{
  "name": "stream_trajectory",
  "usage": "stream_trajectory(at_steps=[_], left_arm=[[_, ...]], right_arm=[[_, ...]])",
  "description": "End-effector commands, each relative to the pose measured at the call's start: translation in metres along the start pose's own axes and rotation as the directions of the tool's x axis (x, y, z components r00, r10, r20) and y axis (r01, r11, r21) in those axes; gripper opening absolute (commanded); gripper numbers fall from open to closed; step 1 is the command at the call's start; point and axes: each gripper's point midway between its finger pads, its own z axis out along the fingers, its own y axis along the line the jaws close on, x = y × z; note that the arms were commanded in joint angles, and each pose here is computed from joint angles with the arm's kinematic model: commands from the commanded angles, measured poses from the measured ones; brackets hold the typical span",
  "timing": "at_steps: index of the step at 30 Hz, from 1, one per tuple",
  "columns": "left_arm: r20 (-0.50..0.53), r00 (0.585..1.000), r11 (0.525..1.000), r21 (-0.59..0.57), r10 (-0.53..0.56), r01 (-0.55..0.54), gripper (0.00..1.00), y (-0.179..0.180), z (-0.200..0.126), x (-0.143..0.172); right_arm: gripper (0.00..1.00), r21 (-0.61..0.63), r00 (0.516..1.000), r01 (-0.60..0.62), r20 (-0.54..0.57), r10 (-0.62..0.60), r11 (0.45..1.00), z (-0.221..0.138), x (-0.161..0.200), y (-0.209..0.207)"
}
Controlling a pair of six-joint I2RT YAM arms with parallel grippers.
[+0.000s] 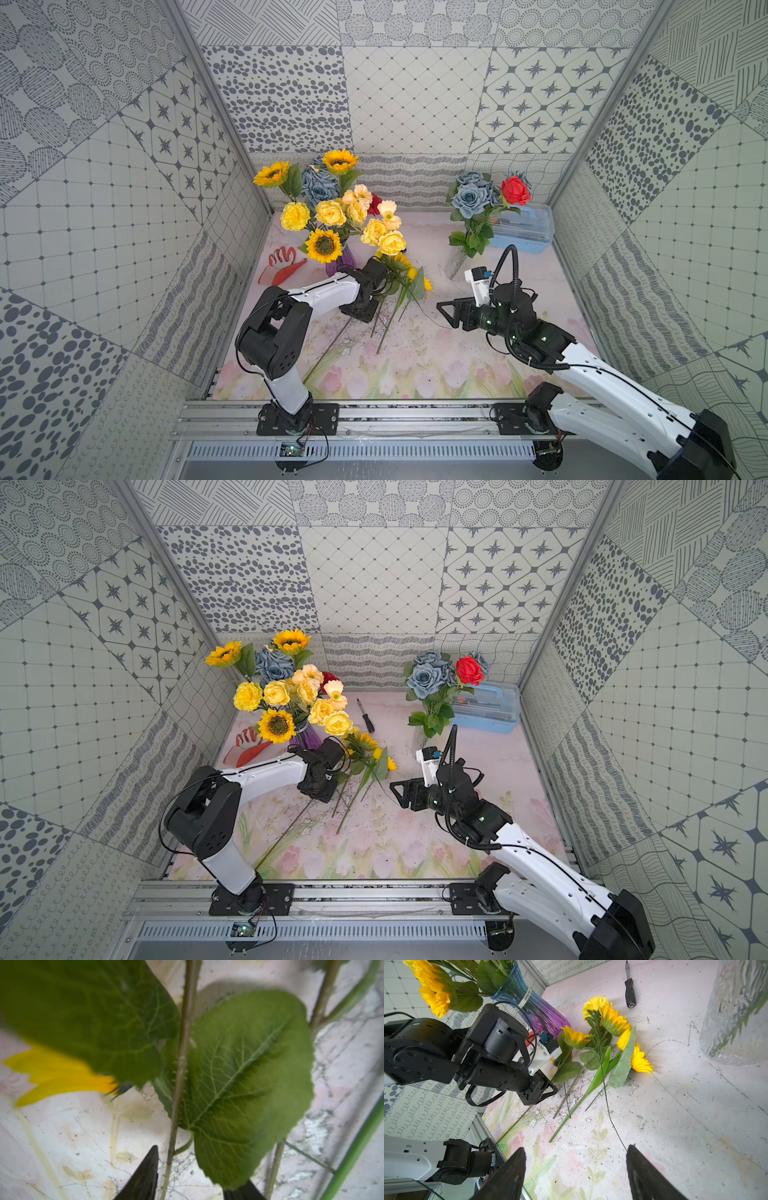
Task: Pick out yellow flowers from the vase
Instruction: Pick up the flower at the center of the board.
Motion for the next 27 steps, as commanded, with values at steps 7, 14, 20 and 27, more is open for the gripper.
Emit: stream_trajectory(at_steps=[7, 14, 20, 27], left_arm=[[-0.059, 0.998, 0.997, 0.071, 0.027, -0.023, 0.16, -0.005, 0.008, -0.001], [-0.038, 0.999, 0.997, 0.071, 0.023, -0.021, 0.07, -0.002, -0.007, -0.002], [0.091, 0.996, 0.983, 0.181, 0.003, -0.019, 0.04, -0.013, -0.059, -0.026], [0.239, 0.97, 0.912, 0.405, -0.036, -0.067, 0.05, -0.043, -0.127, -0.061]], right_arm=[[0.77, 0.003, 0.998, -0.007, 0.067, 0.007, 1.0, -0.01, -0.009, -0.001], [0.77, -0.012, 0.998, -0.01, 0.061, 0.011, 1.0, -0.004, -0.011, 0.001], [0.77, -0.02, 0.998, -0.004, 0.067, 0.005, 1.0, -0.001, -0.015, 0.003], [0.77, -0.044, 0.997, 0.007, 0.075, -0.003, 0.999, 0.003, -0.02, 0.008]])
